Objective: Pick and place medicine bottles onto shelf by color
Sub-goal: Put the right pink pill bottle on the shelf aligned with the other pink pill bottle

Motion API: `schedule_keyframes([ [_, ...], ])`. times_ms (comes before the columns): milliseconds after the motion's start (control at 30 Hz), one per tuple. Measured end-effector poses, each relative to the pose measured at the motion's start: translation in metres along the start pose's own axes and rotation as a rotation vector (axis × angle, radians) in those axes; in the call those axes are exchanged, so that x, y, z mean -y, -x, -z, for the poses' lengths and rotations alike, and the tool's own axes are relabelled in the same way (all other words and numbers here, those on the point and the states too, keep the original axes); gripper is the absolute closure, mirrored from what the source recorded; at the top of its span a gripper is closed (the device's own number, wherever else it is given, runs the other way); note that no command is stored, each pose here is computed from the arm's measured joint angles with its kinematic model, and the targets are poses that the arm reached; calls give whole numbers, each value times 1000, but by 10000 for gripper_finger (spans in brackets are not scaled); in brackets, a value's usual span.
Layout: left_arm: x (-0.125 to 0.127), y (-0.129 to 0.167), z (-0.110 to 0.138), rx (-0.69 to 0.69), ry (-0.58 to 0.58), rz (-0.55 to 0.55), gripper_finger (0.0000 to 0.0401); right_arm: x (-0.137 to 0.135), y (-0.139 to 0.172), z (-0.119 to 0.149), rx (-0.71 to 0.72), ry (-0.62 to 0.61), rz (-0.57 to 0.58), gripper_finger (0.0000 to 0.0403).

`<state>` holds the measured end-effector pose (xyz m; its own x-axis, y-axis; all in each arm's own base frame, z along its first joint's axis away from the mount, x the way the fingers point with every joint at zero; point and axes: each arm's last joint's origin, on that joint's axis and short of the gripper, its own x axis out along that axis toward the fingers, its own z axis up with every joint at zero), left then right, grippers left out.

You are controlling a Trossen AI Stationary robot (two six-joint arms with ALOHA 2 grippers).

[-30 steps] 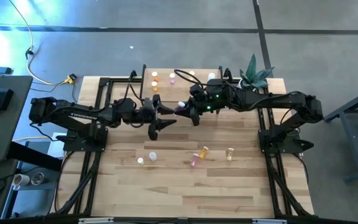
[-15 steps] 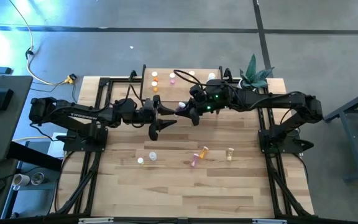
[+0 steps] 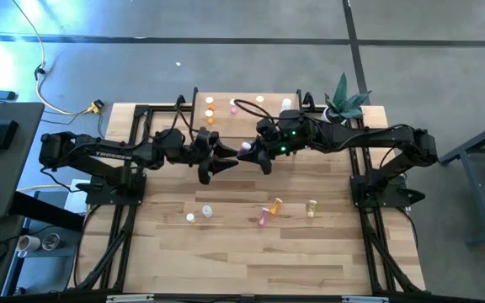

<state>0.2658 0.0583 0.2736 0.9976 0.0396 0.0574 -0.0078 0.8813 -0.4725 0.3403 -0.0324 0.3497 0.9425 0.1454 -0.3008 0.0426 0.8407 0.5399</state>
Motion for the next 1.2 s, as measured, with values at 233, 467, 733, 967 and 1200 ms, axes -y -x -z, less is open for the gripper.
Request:
schedule_keyframes([
  [233,0,0,0,-4,43,5,206,-6,-5,4,19,4,9,317],
  [467,1,0,0,-6,43,10,207,-7,-11,8,9,-29,15,317],
  [733,1,0,1,-22,43,36,241,-7,-11,7,32,-40,29,317],
  [967,2,0,1,-30,43,48,273,-7,-11,7,32,-42,29,317],
  [1200,2,0,2,-35,46,54,287,-7,-11,7,34,-42,30,317],
])
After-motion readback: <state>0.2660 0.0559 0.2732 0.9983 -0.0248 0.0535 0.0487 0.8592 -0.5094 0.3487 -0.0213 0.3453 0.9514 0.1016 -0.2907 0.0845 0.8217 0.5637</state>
